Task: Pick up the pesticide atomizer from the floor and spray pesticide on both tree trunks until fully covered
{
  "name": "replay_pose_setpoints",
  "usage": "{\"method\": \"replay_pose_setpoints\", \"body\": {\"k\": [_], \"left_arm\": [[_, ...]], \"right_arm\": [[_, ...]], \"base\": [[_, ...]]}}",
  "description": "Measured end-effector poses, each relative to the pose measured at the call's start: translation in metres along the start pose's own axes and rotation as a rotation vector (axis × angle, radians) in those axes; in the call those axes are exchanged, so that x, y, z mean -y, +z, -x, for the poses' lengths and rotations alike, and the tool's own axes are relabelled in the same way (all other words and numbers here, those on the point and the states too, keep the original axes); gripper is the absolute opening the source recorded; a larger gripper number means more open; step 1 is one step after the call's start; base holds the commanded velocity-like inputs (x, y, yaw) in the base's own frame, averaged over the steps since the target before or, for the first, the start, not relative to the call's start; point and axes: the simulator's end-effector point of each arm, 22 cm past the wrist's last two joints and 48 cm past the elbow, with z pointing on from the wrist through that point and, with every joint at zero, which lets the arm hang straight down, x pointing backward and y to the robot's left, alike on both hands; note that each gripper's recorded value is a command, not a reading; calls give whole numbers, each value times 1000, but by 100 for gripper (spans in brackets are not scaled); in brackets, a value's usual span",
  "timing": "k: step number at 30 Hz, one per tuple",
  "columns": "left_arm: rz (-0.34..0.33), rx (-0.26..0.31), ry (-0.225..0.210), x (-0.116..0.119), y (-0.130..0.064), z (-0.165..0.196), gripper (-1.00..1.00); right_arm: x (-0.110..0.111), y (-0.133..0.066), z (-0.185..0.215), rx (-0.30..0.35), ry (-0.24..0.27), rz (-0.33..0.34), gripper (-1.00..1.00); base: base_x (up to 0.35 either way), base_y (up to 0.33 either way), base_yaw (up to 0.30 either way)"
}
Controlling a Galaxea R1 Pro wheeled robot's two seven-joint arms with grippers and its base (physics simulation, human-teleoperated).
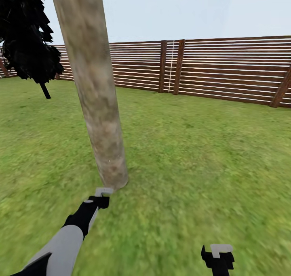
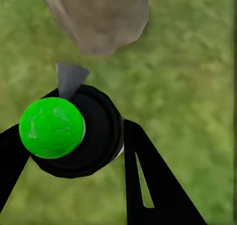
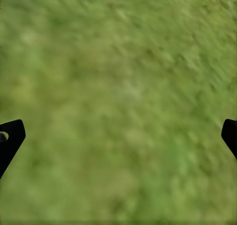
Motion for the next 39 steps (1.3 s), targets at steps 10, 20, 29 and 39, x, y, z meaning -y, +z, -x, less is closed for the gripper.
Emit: {"method": "replay_pose_setpoints", "body": {"k": [10,20,29,39], "left_arm": [[41,0,6,-32,0,-3,-100],[25,-52,6,-20,9,-50,-100],[1,-62,1,3,24,-70,-100],[2,-51,-3,6,37,-80,-100]], "right_arm": [[0,0,0,0,-1,0,100],[-9,5,-12,-2,4,5,100],[-21,14,-32,-6,-4,13,100],[-35,22,-53,-11,1,19,100]], "base": [[0,0,0],[0,0,0],[0,0,0],[0,0,0]]}}
